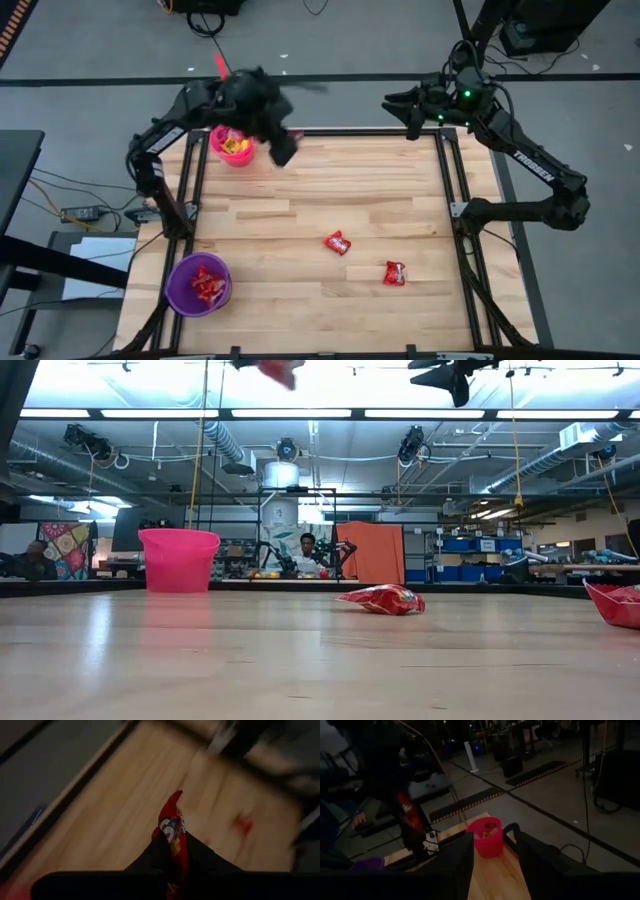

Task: Sort candy by brand, put in halloween buckets
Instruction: Put the red candy into the violet bucket

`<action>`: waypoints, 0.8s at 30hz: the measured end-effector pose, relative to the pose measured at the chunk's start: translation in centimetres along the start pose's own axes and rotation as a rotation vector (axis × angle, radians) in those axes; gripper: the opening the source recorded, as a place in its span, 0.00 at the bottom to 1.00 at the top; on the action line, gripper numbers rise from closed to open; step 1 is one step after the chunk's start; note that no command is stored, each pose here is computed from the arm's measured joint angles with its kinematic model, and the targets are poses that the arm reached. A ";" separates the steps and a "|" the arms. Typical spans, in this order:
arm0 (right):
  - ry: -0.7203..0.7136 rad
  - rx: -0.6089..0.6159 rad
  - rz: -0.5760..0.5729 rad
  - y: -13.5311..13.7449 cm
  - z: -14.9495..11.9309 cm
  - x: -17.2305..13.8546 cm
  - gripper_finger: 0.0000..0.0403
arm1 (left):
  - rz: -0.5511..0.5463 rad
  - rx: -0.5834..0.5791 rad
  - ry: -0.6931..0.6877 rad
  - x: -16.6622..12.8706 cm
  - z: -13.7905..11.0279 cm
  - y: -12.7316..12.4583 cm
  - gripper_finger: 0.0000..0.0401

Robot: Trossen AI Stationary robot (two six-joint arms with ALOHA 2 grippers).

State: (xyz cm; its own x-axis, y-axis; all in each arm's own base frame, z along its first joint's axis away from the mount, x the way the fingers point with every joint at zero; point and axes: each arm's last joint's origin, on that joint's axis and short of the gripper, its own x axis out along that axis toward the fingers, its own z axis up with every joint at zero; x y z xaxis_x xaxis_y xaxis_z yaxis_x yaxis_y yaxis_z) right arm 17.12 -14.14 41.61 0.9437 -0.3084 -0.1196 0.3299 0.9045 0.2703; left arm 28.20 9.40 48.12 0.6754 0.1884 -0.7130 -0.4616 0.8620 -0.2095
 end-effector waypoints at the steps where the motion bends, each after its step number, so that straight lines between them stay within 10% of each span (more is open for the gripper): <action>1: 0.000 -0.009 0.000 0.0 0.0 0.0 0.40 | 0.048 -0.010 0.056 -0.4 -0.8 -0.5 0.08; 16: 0.021 -0.039 0.093 0.1 -0.1 0.0 0.40 | 0.202 -0.236 0.474 4.0 -11.7 -9.2 0.08; 24: 0.037 -0.036 0.148 0.1 -0.1 -0.1 0.40 | 0.304 -0.550 0.511 1.9 -17.8 -12.0 0.08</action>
State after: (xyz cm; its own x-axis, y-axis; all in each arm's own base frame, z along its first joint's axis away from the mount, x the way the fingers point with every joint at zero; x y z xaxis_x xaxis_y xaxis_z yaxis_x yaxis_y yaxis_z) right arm 17.07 -13.95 41.54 0.9802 -0.1606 -0.1159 0.1856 0.9494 0.2534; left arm 24.83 -8.99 37.38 0.1904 0.0239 -0.9814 -0.8894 0.4275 -0.1621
